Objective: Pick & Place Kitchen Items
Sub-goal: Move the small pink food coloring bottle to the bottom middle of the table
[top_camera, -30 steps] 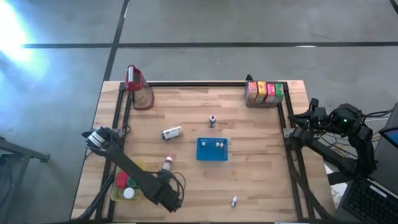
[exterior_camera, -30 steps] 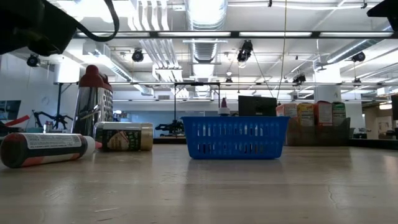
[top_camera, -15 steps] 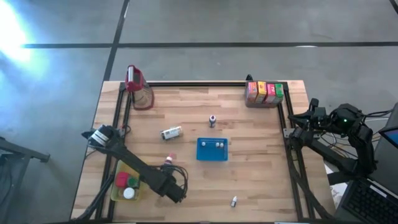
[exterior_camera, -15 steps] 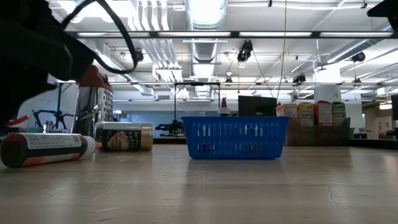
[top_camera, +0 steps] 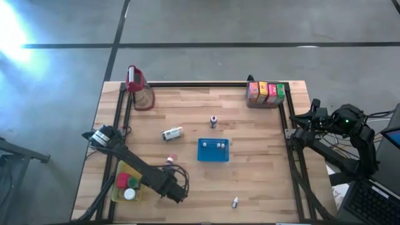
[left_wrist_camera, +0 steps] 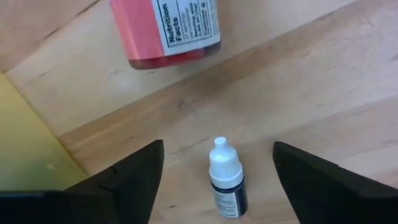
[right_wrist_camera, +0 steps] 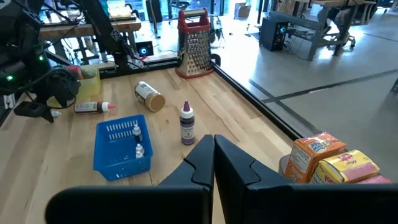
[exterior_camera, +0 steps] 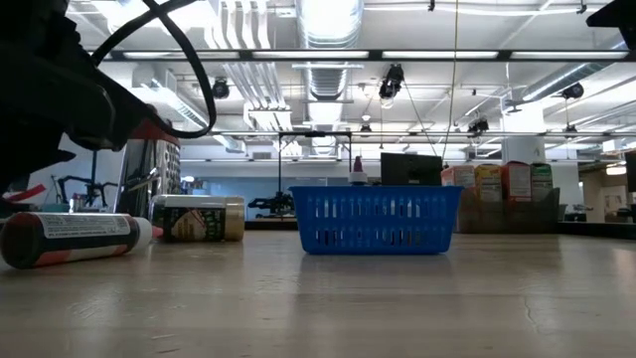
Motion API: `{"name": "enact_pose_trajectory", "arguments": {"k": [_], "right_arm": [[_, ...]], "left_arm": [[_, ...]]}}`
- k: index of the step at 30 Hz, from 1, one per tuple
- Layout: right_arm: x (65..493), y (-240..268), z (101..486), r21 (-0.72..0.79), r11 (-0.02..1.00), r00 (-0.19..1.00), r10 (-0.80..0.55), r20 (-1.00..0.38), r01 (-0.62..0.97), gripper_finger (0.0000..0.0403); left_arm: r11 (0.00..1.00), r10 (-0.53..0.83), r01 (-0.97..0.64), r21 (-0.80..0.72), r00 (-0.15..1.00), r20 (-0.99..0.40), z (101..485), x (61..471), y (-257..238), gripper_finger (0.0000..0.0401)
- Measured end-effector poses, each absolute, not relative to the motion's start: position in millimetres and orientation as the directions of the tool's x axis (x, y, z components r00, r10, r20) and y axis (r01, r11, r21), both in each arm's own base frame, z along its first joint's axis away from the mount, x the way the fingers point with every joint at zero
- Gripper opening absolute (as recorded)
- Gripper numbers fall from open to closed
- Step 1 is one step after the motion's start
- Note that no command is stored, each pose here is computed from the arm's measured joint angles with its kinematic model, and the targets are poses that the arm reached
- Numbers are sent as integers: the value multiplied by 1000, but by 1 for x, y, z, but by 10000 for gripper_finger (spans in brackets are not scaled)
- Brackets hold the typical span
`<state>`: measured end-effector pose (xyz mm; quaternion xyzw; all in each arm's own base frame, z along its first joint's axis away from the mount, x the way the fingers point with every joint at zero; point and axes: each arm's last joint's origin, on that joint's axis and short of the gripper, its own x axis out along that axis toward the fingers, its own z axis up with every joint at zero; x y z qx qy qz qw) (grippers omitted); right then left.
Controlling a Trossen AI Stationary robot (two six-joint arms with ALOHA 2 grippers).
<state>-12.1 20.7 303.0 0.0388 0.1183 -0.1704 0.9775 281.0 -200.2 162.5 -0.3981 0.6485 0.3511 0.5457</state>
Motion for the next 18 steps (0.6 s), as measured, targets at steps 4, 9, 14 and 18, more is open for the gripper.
{"name": "enact_pose_trajectory", "arguments": {"k": [4,9,14,18], "right_arm": [[-12,21,303,36,939,914,-324,-245,342,8],[-12,21,303,36,939,914,-324,-245,343,8],[-12,21,303,36,939,914,-324,-244,343,8],[-12,21,303,36,939,914,-324,-245,342,8]], "left_arm": [[436,-128,-900,11,-74,-989,163,282,-200,282],[436,-101,-900,5,-55,-993,162,282,-200,259],[439,-106,-899,-2,-50,-993,162,282,-201,239],[445,-122,-896,-2,-58,-991,162,280,-204,220]]}}
